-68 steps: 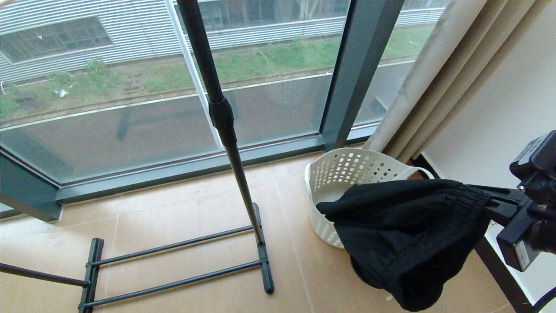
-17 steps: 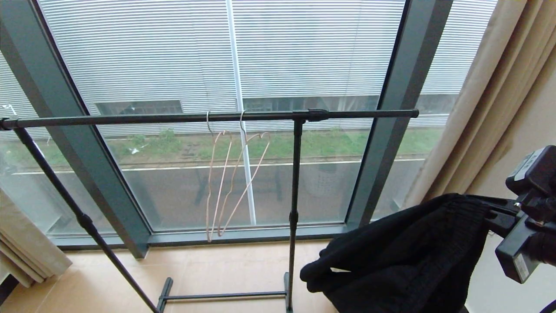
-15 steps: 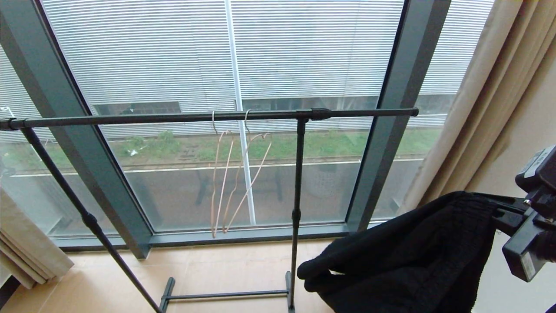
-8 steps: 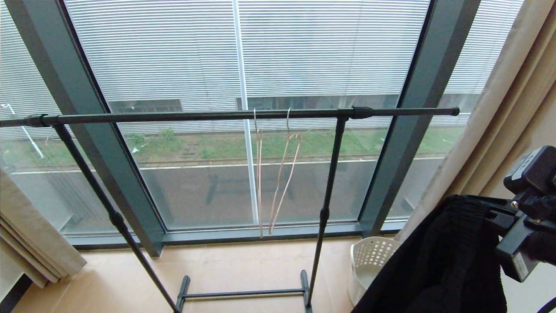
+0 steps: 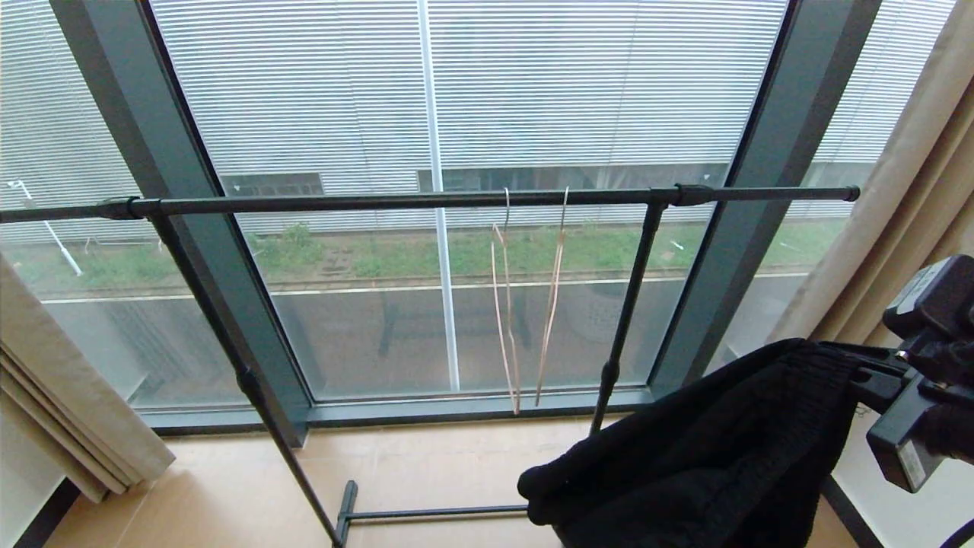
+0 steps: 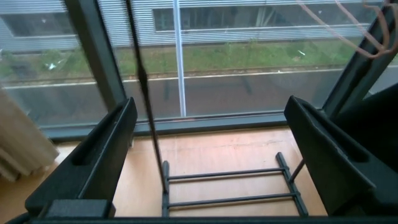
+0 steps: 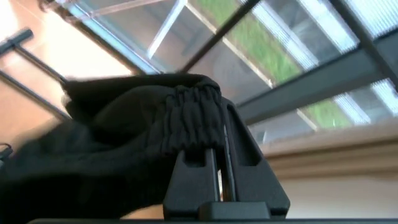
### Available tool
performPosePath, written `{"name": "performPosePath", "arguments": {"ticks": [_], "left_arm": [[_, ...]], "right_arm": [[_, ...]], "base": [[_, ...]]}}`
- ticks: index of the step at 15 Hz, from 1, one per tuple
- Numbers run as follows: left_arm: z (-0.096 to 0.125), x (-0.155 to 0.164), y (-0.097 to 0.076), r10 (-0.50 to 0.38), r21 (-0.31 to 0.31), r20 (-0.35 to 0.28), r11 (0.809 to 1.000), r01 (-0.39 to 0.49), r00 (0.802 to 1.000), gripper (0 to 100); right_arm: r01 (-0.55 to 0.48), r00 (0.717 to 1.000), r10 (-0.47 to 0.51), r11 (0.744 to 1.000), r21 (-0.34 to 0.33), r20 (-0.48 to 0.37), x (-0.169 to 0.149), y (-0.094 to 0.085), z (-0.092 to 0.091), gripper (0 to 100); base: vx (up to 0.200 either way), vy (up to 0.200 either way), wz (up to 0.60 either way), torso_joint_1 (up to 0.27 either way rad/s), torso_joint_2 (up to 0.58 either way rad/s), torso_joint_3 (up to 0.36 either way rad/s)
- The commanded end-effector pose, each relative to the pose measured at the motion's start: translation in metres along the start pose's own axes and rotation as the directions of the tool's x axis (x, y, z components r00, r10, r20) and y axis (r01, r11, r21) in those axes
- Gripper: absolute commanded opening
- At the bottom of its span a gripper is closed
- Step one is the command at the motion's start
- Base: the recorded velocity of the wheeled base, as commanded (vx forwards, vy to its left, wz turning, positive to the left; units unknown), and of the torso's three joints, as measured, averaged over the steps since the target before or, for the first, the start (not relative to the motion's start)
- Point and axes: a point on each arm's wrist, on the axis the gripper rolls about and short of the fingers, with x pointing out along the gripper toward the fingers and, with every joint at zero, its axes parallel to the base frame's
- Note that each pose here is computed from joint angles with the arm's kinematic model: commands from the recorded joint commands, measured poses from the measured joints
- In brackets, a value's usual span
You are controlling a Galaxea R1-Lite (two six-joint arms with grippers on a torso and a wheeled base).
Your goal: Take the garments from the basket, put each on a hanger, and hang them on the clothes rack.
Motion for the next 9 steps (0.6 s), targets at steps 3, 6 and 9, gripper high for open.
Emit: {"name": "performPosePath", "arguments": {"ticks": [3,6,9], "left_arm": [[0.0001,0.0001,0.0000,0.000,0.001,-0.001,1.000,0.000,1.000,100],[0.0001,0.0001,0.0000,-0.001,0.001,-0.001,1.000,0.001,1.000,100],[0.0001,0.0001,0.0000,-0.001,0.001,-0.001,1.000,0.001,1.000,100]], "right_arm": [[-0.003,1.000,0.003,1.000,-0.002,-0.002,0.0005,0.0006,-0.0003,0],[-0.004,1.000,0.004,1.000,-0.023,-0.004,0.0004,0.0011,-0.0014,0],[-0.010,1.000,0.009,1.000,-0.029,-0.015,0.0008,0.0029,-0.0048,0]], "base": [[0.000,0.000,0.00,0.000,0.00,0.000],[-0.067,-0.067,0.00,-0.007,0.00,0.004],[0.000,0.000,0.00,0.000,0.00,0.000]]}}
